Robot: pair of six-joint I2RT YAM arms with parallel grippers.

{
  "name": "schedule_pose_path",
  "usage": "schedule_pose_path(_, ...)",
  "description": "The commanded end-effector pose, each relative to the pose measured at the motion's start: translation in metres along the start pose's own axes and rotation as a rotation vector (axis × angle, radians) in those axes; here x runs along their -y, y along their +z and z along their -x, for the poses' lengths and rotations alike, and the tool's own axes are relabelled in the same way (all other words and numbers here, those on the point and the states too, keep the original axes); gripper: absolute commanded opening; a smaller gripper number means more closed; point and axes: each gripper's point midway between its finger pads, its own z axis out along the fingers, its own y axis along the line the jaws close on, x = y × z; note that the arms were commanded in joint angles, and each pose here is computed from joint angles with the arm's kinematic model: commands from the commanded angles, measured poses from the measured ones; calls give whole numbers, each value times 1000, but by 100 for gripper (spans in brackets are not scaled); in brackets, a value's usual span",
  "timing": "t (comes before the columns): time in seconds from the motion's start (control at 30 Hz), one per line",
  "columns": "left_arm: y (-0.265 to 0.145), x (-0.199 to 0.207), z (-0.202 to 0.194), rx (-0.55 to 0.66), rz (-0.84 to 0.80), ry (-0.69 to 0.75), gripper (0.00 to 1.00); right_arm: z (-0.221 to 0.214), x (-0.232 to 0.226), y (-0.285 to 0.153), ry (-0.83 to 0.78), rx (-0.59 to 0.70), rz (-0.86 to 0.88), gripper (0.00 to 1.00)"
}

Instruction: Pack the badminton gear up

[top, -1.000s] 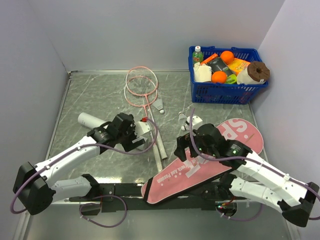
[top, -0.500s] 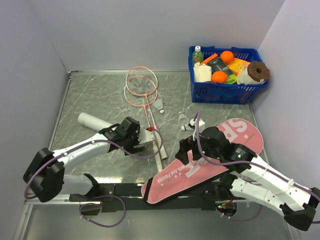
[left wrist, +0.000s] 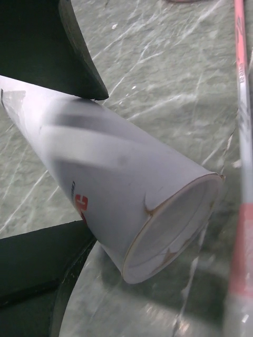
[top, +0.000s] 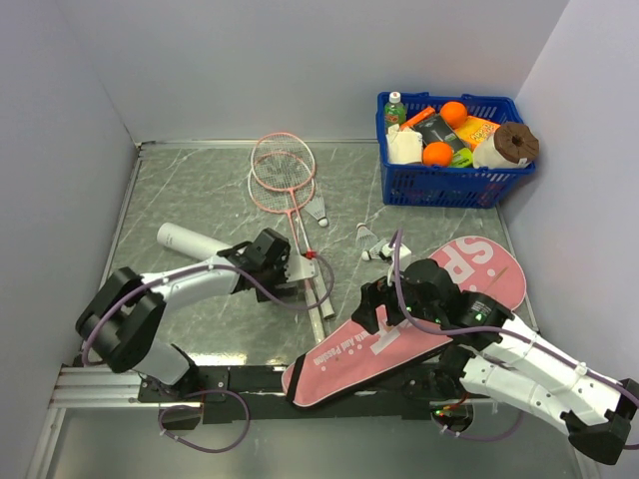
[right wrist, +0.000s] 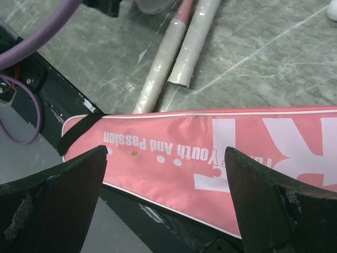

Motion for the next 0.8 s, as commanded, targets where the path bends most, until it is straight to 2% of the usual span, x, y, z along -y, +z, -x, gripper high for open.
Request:
schedule_pose_path(0.0, 12, 3, -1, -21, -74, -50, 95, 4, -7, 0, 15, 22, 31, 100)
schedule_pose_path(0.17, 15, 3, -4, -42, -83, -107, 87, 6, -9, -1, 18, 28, 37, 100)
schedule_pose_path(0.23, 15, 5, -3, -48, -100, -132, 79, 5, -9, 0, 16, 22, 40, 100)
schedule_pose_path(0.27, 14, 10, -4, -57, -121, -154, 71, 5, -9, 1, 16, 18, 40, 100)
schedule_pose_path(0.4, 12, 16, -6, -89, -140, -227, 55, 5, -11, 2, 23, 14, 45, 100)
schedule_pose_path(0.63, 11, 41, -13, -134, -204, -388, 49, 3, -12, 7, 27, -9, 44, 100)
schedule_pose_path(0.77, 9, 52, -10, -77, -227, -411, 58, 0, -9, 10, 30, -29, 26, 100)
